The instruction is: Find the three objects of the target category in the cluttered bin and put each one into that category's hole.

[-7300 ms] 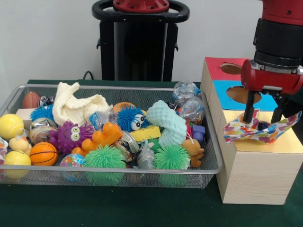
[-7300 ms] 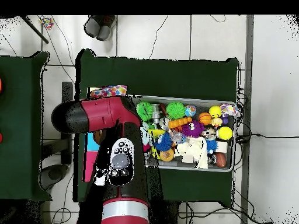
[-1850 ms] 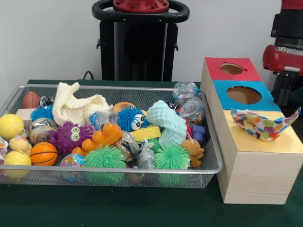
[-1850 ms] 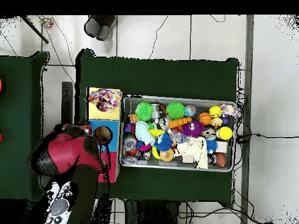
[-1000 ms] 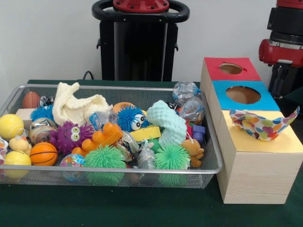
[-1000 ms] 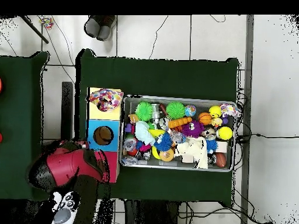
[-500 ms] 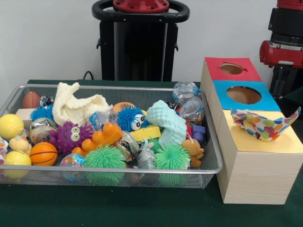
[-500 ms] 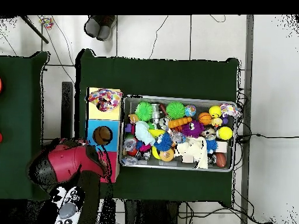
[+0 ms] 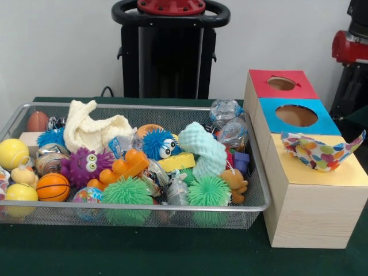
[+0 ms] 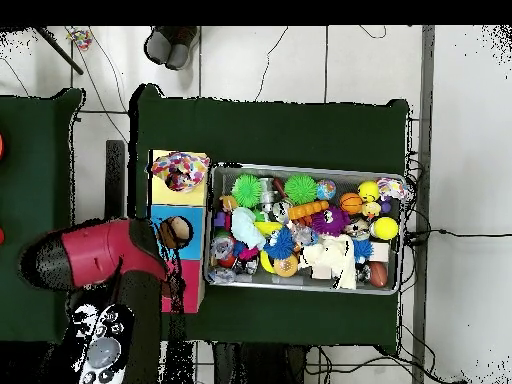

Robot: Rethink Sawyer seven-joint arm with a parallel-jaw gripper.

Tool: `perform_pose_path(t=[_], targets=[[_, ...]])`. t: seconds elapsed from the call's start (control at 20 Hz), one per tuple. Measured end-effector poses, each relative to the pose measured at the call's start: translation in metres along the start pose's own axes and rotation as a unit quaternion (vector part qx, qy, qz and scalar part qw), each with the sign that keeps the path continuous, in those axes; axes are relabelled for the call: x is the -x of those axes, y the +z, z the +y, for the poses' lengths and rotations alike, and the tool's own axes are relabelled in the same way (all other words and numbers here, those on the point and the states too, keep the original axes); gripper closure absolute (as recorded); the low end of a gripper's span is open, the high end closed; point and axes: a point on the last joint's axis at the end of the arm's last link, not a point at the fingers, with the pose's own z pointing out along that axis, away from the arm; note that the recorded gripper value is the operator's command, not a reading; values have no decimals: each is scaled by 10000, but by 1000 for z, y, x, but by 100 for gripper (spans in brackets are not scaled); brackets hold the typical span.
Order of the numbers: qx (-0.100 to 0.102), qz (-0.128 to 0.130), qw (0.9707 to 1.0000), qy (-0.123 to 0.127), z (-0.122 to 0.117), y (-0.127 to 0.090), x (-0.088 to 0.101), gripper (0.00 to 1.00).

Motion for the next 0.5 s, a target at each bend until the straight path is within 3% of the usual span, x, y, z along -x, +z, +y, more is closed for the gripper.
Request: perform_pose_path(t=[0.15, 0.5], targets=[[16, 21, 10000, 38, 0, -9, 18, 100], [161, -119, 9997, 160, 4, -28, 106, 100]])
